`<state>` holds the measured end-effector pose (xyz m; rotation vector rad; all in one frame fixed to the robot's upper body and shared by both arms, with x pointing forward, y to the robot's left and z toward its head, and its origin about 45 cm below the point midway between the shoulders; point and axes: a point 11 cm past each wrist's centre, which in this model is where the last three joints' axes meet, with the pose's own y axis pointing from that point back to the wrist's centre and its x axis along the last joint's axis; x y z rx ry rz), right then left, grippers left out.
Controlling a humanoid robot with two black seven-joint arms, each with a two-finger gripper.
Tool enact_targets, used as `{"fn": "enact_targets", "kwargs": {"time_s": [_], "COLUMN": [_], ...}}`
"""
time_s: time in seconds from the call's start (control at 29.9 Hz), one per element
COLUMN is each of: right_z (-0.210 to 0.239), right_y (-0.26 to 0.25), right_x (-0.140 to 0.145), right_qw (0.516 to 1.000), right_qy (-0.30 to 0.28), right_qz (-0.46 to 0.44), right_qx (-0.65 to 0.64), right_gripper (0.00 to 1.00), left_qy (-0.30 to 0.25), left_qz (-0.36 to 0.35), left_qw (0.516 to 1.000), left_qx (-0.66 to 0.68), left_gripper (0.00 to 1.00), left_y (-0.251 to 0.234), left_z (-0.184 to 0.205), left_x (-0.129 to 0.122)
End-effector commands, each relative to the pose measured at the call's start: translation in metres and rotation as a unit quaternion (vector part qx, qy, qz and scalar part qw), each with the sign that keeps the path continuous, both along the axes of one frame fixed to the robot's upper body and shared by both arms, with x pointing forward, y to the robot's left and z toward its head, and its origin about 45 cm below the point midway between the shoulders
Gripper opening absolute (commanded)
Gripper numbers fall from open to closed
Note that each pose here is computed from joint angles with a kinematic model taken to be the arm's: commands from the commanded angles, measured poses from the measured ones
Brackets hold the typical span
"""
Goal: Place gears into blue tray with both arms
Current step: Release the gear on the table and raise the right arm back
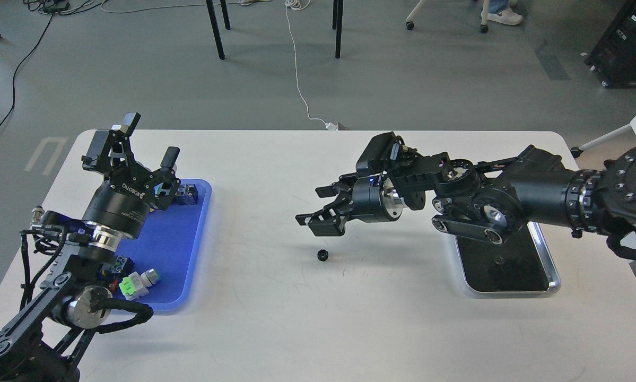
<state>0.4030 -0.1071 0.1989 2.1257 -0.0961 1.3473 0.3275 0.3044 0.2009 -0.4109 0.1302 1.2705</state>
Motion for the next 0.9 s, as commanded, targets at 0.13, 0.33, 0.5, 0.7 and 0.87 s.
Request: {"fn": "enact_targets", "kwargs": {"time_s": [0.13,0.33,0.5,0.7,0.87], "right_z": [0.010,-0.019,-0.037,-0.044,-0.049], "right_y": [-0.089,-0.153,-0.190,-0.236,-0.252], "right_x": [-0.003,-0.020,-0.028,-0.029,-0.031], "right_qw": [0.918,0.800,0.647,0.490,0.462], "right_qy": [0.113,0.136,0.188,0.233,0.237], "right_qz": [-0.248,-0.392,-0.489,-0.552,-0.564], "right_qx": [0.290,0.434,0.555,0.633,0.642], "right_gripper": [0.97,0.97,0.98,0.99,0.99], "left_qy": [0.000,-0.021,-0.046,-0.131,-0.215], "left_qz": [-0.007,-0.059,-0.137,-0.262,-0.347], "left_qw": [1.000,0.994,0.973,0.881,0.717], "left_qx": [0.010,0.093,0.182,0.372,0.566], "left_gripper": [0.99,0.99,0.99,0.99,0.99], "left_y": [0.000,-0.023,-0.062,-0.122,-0.156], "left_z": [0.000,-0.001,-0.005,-0.014,-0.034], "left_x": [0.000,-0.004,-0.009,-0.018,-0.020]}}
